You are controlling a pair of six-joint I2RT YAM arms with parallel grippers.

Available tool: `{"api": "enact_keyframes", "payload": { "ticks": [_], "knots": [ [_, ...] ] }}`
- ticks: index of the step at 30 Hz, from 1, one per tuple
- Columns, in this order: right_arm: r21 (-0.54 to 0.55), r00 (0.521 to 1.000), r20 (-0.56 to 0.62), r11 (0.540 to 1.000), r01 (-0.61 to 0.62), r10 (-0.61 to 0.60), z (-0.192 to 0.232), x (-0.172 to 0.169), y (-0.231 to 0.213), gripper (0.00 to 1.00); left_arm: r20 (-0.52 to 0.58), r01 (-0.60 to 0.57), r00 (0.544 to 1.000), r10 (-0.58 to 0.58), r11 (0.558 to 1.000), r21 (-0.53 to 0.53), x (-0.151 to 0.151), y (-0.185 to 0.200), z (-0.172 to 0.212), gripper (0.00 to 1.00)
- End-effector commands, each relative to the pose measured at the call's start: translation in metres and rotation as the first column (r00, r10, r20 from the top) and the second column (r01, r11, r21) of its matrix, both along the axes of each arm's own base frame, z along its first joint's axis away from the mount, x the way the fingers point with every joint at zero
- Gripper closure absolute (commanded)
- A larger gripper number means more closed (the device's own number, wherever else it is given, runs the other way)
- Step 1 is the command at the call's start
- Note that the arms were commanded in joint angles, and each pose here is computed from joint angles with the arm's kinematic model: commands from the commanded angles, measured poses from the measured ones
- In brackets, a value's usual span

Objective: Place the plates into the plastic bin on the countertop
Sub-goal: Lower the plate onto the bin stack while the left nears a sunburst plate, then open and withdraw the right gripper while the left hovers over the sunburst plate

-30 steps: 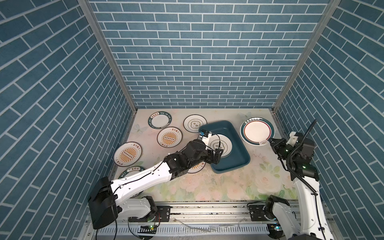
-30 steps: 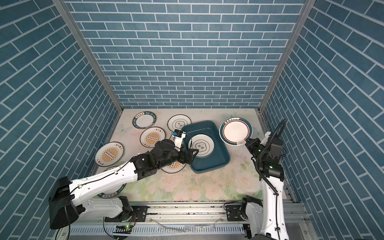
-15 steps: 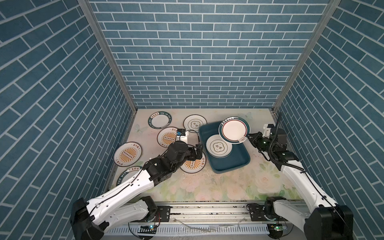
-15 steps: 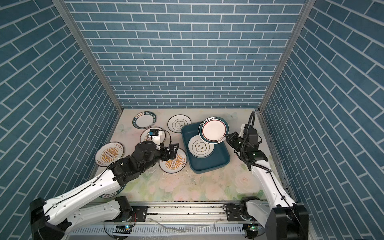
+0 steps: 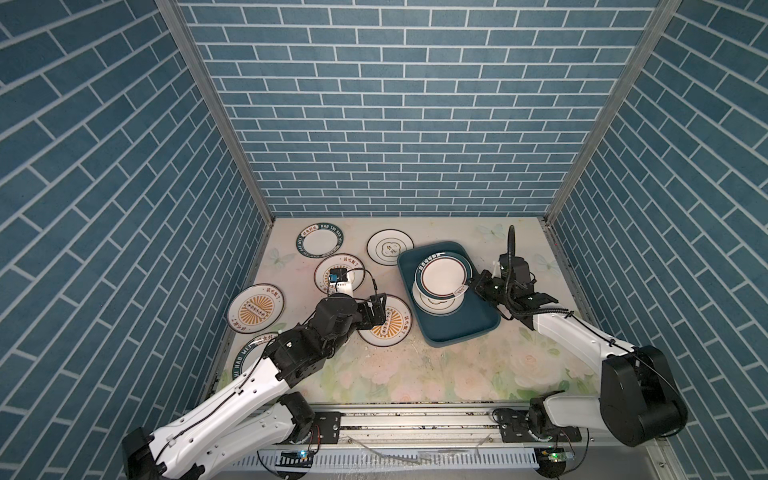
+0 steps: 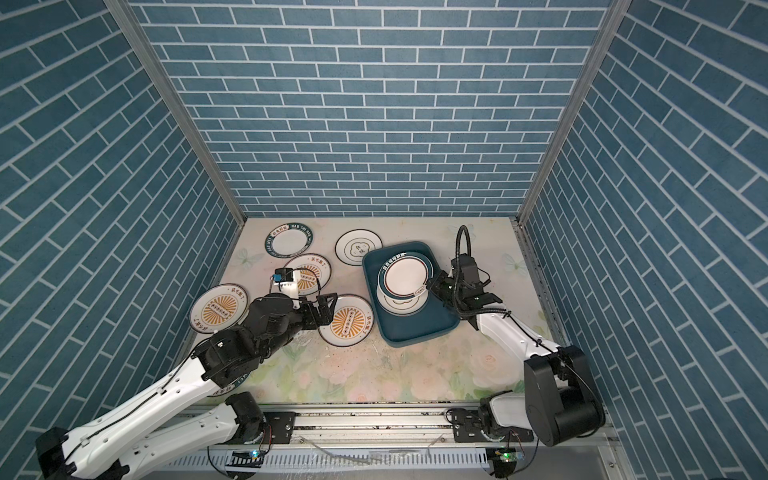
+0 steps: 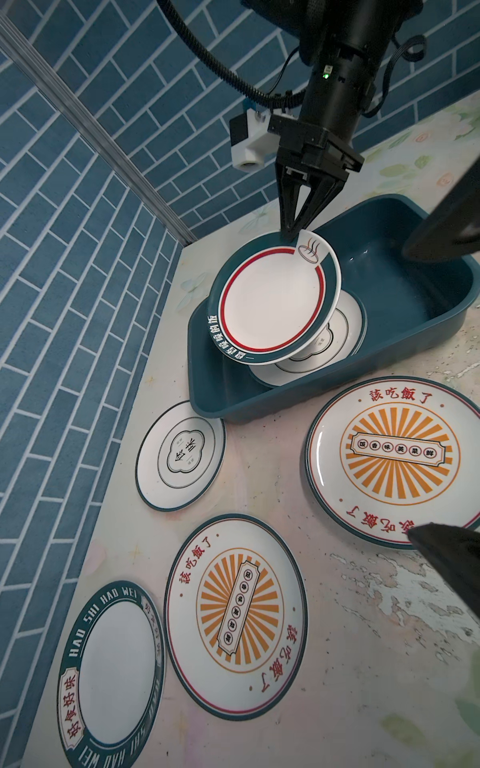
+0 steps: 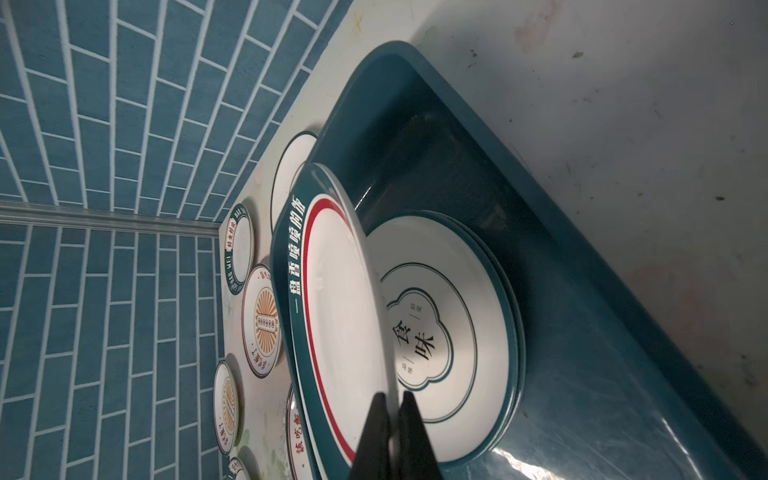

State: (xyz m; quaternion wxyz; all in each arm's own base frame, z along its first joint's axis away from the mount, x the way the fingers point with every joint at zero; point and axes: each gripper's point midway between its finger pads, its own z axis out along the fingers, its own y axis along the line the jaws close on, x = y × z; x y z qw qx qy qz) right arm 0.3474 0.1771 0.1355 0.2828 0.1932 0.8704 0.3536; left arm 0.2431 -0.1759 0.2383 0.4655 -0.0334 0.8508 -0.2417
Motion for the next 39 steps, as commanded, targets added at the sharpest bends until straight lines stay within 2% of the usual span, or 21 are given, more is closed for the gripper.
{"api": "enact_keyframes", "payload": {
  "ticks": [1, 15, 27, 31, 39],
  "knots": [
    [0.038, 0.998, 0.054, 0.999, 0.022, -0.024, 0.014, 0.015, 0.008, 1.0, -0.009, -0.036, 0.999, 0.036, 0.999, 0.013, -0.001, 0.01, -0.005, 0.0],
    [0.036, 0.998, -0.053, 0.999, -0.025, 0.027, -0.03, 0.013, 0.026, 1.0, -0.022, -0.028, 0.999, 0.028, 0.999, 0.022, 0.001, 0.007, -0.009, 0.0],
    [-0.01, 0.993, -0.121, 1.0, -0.014, 0.013, -0.052, 0.0, 0.018, 1.0, -0.038, -0.026, 0.999, 0.027, 0.999, 0.024, 0.001, 0.006, -0.012, 0.0],
    [-0.029, 0.99, -0.138, 1.0, -0.005, 0.001, -0.056, -0.003, 0.014, 0.87, -0.044, -0.023, 0.999, 0.024, 0.999, 0.025, 0.001, 0.004, -0.014, 0.0],
    [-0.067, 0.988, -0.152, 0.998, 0.005, -0.015, -0.058, -0.009, 0.006, 0.73, -0.051, -0.015, 0.999, 0.017, 1.0, 0.025, 0.003, 0.001, -0.015, 0.0]
  ]
}}
